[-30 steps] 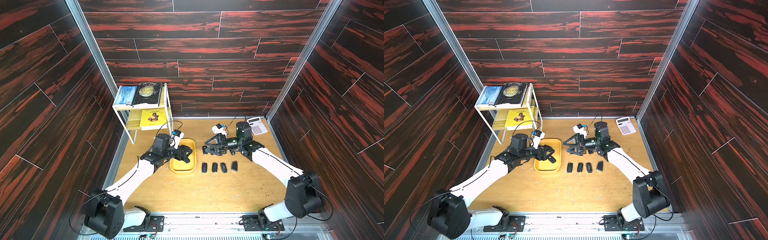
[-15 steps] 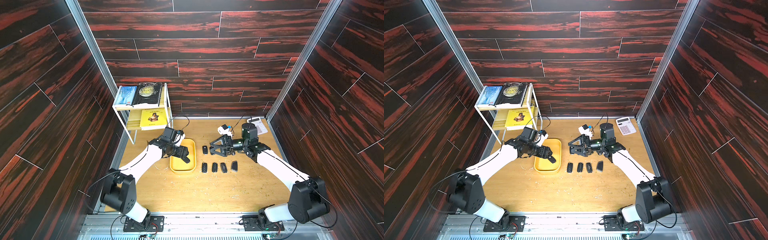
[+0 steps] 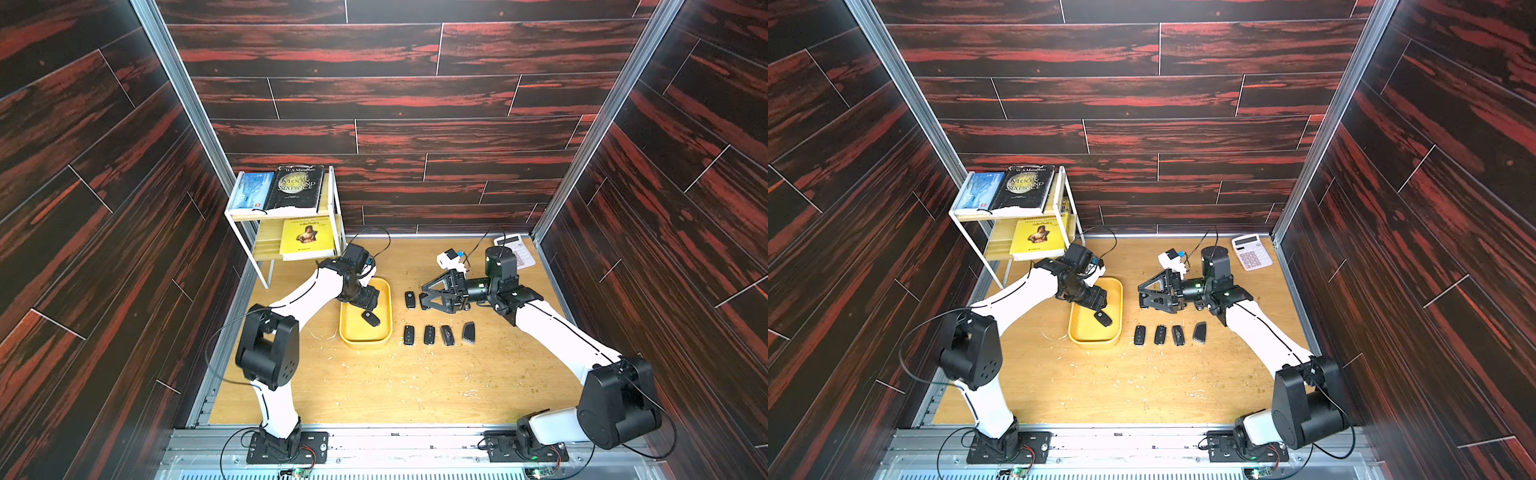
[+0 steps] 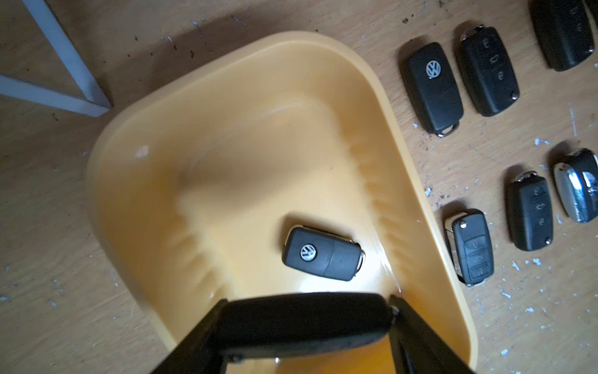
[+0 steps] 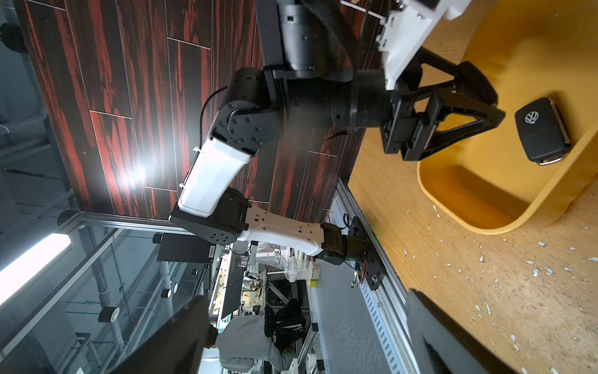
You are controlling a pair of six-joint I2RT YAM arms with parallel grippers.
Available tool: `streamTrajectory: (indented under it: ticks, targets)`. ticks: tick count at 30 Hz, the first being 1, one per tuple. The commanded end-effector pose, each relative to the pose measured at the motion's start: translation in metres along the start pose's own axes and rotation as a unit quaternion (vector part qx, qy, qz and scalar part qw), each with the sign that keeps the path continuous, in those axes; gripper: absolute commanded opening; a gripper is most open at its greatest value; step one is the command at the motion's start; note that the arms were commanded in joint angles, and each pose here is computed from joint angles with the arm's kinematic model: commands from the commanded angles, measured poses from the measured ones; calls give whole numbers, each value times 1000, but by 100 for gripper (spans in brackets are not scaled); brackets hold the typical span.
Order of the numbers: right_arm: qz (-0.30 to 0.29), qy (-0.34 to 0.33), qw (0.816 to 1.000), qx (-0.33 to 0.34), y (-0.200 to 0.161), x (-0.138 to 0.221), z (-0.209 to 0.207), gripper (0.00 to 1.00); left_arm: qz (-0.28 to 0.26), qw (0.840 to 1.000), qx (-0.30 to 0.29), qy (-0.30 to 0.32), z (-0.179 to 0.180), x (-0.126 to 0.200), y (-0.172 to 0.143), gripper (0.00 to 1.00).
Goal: Place the car key into the storage box
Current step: Place the car key in the storage box.
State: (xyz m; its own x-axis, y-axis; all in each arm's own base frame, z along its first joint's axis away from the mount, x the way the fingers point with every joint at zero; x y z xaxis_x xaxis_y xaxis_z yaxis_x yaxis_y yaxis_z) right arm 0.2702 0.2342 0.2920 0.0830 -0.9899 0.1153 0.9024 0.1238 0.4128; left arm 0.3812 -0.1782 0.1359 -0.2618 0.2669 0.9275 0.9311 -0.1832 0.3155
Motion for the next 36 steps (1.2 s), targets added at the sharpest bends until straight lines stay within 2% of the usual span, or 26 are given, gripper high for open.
streamTrajectory:
  ticks: [1, 17, 32, 36]
  targets:
    - [5, 7, 1000, 14, -7, 3, 7, 99, 15, 1000, -6, 6, 0, -4, 1, 30]
    - [3, 2, 1000, 11, -9, 6, 4, 98, 26, 1000, -8, 11, 0, -32, 29, 29]
    - [1, -1, 1000, 8, -14, 9, 1, 99, 56, 998, -8, 10, 2, -57, 29, 29]
    - [1, -3, 1000, 6, -15, 9, -1, 99, 53, 998, -7, 11, 1, -59, 31, 35]
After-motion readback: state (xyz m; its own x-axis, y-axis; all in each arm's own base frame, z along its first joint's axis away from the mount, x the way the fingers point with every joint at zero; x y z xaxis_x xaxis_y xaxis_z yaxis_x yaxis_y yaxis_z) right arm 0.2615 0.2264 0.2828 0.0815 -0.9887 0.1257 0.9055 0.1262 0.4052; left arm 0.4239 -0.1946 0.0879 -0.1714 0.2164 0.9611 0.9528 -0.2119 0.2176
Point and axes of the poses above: each gripper's point midway between its finger pads, its own x axis back along the fingers, its own z axis along the line the jaws close on, y = z × x, the point moved 4 cm from there along x, back along the fingers, and after that the axes turned 10 degrees about x, right-handed, at the moved point
